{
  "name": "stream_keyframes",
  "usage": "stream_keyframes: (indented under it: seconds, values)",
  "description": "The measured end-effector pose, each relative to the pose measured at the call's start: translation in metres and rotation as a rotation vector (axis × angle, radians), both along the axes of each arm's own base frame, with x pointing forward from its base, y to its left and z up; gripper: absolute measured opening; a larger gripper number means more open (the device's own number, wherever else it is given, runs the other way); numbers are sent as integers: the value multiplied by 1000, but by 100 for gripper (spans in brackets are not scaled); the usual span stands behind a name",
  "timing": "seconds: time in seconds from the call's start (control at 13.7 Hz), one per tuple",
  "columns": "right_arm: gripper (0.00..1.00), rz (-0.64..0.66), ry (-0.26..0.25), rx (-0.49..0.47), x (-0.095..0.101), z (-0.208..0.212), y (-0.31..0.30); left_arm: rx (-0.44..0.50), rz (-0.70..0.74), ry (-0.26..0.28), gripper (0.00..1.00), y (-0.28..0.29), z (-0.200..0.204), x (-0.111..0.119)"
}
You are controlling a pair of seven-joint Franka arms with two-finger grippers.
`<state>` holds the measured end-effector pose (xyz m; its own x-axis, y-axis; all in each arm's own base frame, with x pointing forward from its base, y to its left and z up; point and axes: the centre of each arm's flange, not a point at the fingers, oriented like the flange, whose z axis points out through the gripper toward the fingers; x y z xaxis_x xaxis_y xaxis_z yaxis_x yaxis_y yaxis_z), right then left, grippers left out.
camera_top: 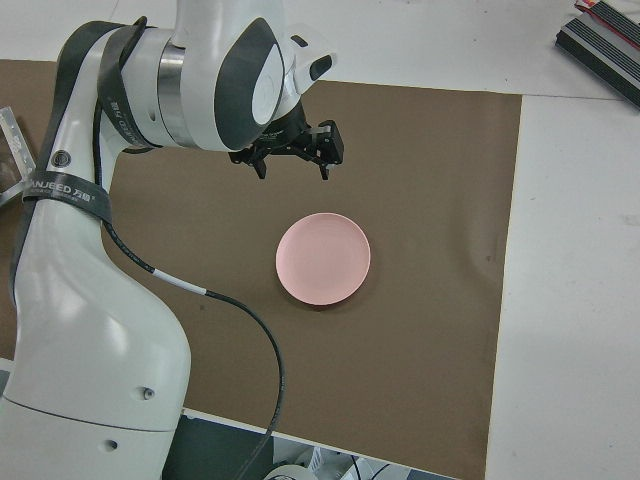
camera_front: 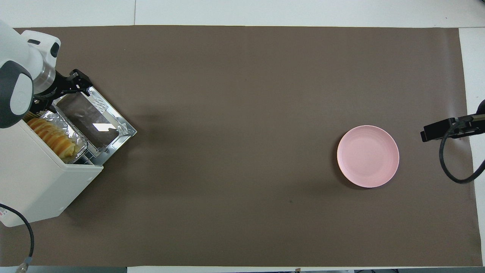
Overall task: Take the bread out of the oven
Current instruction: 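Reach the left gripper into the toaster oven toward the foil tray, then grasp the foil tray edge with the left gripper and pull outward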
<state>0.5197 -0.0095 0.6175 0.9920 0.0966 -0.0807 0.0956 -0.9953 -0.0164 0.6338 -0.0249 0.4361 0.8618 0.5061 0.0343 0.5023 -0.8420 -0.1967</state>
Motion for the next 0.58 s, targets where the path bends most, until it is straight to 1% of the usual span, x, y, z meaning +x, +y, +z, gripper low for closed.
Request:
stream_keyframes:
  seconds: [0.15,0.51,0.58]
  values:
    - [100,0,0,0,0,0,0,27,3,14,100,3,-20,-6]
    - [100,0,0,0,0,0,0,27,5,15,100,7,-47,-19]
    - [100,0,0,0,0,0,0,26,5,13,94,7,-52,-21]
